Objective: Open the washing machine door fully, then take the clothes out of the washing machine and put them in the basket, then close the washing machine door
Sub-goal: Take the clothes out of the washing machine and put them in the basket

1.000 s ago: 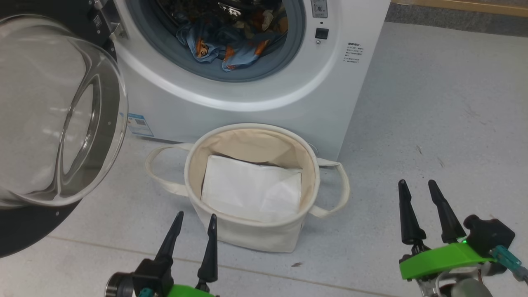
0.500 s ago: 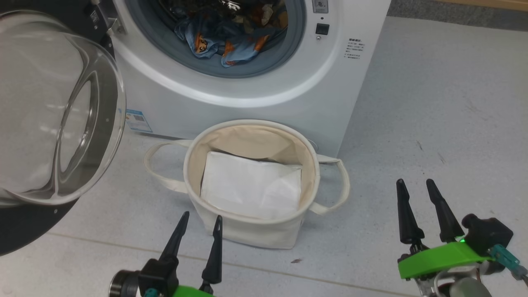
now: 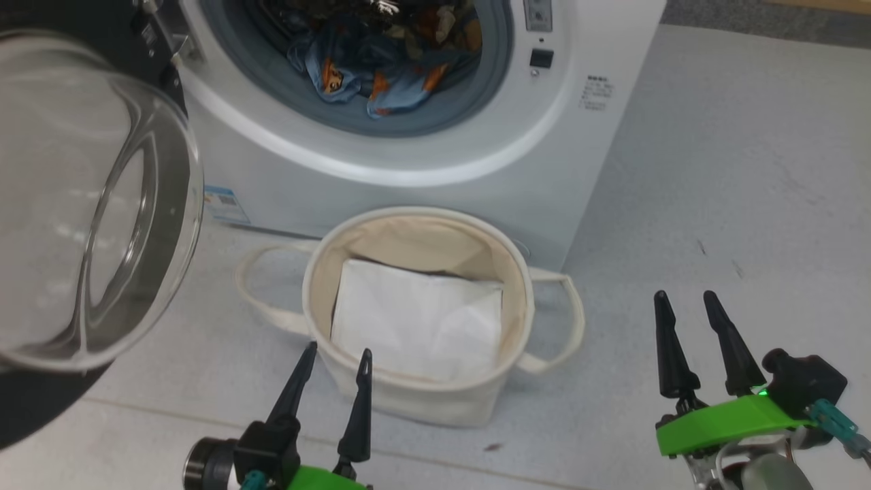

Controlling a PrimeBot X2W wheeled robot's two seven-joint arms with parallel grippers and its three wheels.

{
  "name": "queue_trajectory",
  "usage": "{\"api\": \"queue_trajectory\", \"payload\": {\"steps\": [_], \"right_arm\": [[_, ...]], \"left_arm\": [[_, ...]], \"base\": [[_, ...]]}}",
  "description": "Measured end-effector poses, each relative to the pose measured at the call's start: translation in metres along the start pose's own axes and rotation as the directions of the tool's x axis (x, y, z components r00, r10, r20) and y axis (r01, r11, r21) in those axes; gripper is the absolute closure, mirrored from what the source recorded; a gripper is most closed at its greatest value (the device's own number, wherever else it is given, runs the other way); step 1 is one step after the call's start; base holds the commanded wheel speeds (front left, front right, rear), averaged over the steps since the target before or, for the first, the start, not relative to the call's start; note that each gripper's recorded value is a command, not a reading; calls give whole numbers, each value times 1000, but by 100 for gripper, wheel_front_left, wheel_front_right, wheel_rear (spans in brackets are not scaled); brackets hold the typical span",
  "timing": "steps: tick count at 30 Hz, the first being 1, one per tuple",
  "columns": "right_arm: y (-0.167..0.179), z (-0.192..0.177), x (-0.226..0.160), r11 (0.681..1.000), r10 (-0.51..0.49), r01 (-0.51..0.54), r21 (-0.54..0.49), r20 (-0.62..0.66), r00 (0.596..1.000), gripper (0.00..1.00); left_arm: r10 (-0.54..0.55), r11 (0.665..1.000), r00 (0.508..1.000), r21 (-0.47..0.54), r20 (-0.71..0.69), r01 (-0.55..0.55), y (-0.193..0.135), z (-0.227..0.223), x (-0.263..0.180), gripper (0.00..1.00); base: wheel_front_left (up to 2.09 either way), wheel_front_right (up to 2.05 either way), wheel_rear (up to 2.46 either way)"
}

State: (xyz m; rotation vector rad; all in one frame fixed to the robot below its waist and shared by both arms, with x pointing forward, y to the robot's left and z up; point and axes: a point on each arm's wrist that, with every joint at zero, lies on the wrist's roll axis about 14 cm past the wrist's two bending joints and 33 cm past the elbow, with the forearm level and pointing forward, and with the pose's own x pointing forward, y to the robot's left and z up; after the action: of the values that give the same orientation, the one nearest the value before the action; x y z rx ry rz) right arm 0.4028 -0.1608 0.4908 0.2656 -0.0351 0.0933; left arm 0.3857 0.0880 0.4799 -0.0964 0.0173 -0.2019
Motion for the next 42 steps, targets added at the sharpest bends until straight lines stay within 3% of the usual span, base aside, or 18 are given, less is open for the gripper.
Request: {"api": "queue_trajectory", "payload": {"steps": [14,31,42], "right_arm": [[7,-2,9,1000,22,-22,3,-3,1000,0],[13,-13,11,999,47,-47,-11,-30,998,0],[7,-42,18,999,37,-38,-7,-101,994,0]], "left_arm": [[-6,1000,1000,26,18,6,0,5,5,0],[30,998,999,63,-12,-29,7,-7,13,0],[56,986,998,152,30,-60,29,2,92,0]], "base": [[167,-165,-1],[19,-19,0],[0,0,0]]}}
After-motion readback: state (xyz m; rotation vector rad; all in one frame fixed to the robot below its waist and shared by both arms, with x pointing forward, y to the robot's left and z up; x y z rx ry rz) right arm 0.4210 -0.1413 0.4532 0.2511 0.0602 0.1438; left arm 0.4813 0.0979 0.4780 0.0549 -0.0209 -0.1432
